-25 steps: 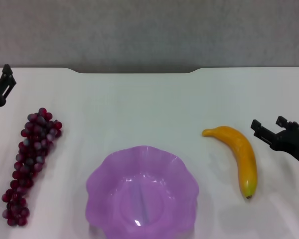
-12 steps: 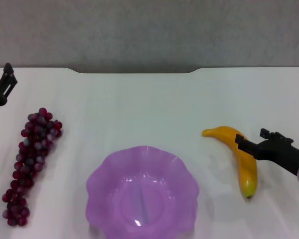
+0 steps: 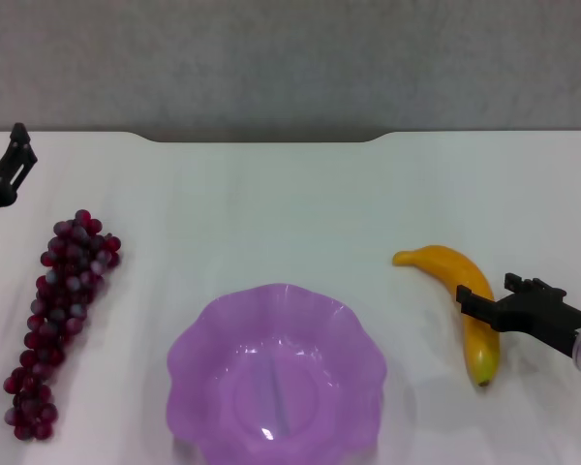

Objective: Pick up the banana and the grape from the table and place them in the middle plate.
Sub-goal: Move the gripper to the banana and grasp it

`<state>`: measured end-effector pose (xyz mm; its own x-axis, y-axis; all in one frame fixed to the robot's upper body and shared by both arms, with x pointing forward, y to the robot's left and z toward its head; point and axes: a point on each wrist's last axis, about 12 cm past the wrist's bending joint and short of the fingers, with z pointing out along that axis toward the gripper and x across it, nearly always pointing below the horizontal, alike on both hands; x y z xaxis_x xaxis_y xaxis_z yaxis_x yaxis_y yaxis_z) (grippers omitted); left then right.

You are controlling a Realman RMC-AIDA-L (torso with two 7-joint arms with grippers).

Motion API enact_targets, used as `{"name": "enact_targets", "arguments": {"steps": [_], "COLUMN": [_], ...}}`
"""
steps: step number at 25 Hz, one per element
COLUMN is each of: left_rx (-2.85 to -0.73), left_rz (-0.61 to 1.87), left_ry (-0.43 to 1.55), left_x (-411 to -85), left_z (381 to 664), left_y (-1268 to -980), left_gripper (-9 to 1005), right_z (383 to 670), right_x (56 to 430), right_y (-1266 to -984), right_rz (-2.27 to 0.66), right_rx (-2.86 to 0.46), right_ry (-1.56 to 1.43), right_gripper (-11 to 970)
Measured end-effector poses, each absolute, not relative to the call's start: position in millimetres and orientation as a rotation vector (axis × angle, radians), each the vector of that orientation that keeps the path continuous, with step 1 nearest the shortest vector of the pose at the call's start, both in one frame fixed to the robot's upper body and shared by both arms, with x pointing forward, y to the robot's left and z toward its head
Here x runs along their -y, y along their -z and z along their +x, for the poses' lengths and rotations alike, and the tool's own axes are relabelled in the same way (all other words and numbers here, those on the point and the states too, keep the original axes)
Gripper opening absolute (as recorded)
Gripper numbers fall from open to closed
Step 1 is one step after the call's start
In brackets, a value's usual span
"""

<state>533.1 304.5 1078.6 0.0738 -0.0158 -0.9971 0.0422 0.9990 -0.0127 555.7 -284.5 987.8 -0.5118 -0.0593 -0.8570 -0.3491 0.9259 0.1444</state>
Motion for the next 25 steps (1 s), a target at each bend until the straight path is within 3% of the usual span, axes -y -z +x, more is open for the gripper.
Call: {"name": "enact_targets", "arguments": {"steps": [25], "left_rx": [-1.488], "left_rz": [0.023], "left_ry": [0.050], "left_x": [-302.7], "left_z": [533.2], "left_y": [-1080.8], "left_gripper": [892], "right_z": [559.4], "right_x": [277.9], "right_y": [-985.4], "right_rz": [-0.343], "right_rx": [-2.155], "right_ry": [-0.371], "right_gripper": [761]}}
